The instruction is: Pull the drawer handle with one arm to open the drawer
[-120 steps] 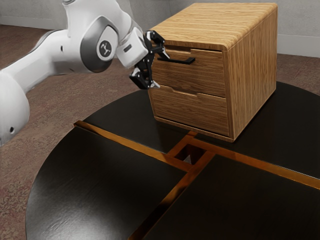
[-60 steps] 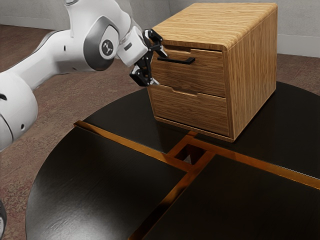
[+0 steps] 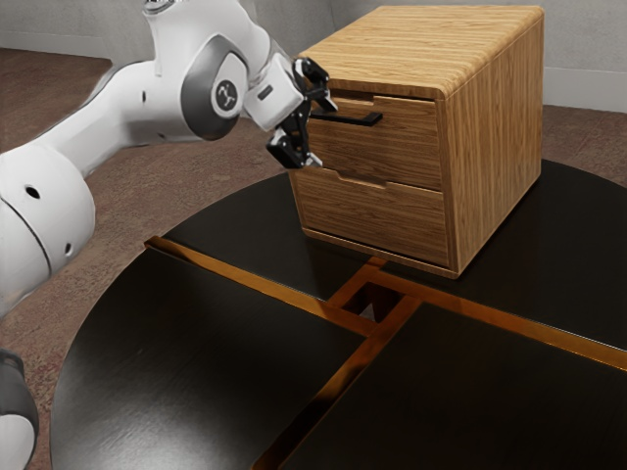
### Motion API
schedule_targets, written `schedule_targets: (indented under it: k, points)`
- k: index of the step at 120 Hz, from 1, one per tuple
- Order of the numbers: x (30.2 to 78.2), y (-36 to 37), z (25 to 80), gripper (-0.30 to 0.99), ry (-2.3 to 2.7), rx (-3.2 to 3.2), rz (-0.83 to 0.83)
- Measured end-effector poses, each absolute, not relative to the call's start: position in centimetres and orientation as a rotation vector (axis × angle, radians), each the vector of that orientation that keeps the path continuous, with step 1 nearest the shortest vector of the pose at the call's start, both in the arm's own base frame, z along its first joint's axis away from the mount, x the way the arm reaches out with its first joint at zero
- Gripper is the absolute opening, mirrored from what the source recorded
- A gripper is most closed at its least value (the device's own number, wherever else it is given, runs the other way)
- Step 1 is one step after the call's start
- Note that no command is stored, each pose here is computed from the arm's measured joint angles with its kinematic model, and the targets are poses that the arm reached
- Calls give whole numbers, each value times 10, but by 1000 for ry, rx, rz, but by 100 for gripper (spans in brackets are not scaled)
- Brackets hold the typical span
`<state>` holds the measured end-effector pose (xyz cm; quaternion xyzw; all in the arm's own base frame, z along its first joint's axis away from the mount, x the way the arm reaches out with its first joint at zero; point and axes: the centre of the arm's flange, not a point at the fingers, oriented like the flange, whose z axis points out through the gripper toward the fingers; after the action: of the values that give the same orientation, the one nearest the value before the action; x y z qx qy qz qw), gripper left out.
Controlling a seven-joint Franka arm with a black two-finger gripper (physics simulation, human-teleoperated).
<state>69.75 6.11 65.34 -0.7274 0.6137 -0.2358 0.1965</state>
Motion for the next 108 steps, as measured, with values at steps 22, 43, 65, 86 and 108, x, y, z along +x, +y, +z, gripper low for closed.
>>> schedule_targets:
  k: [22, 43, 65, 86, 108]
  points:
    - [702, 61, 646, 69, 1721, -2046, -657]
    - [705, 60, 640, 69, 1725, -2055, -653]
    - [705, 60, 638, 70, 1725, -2061, -654]
    - [706, 59, 637, 72, 1725, -2064, -657]
    - [706, 58, 636, 72, 1723, -2067, -661]
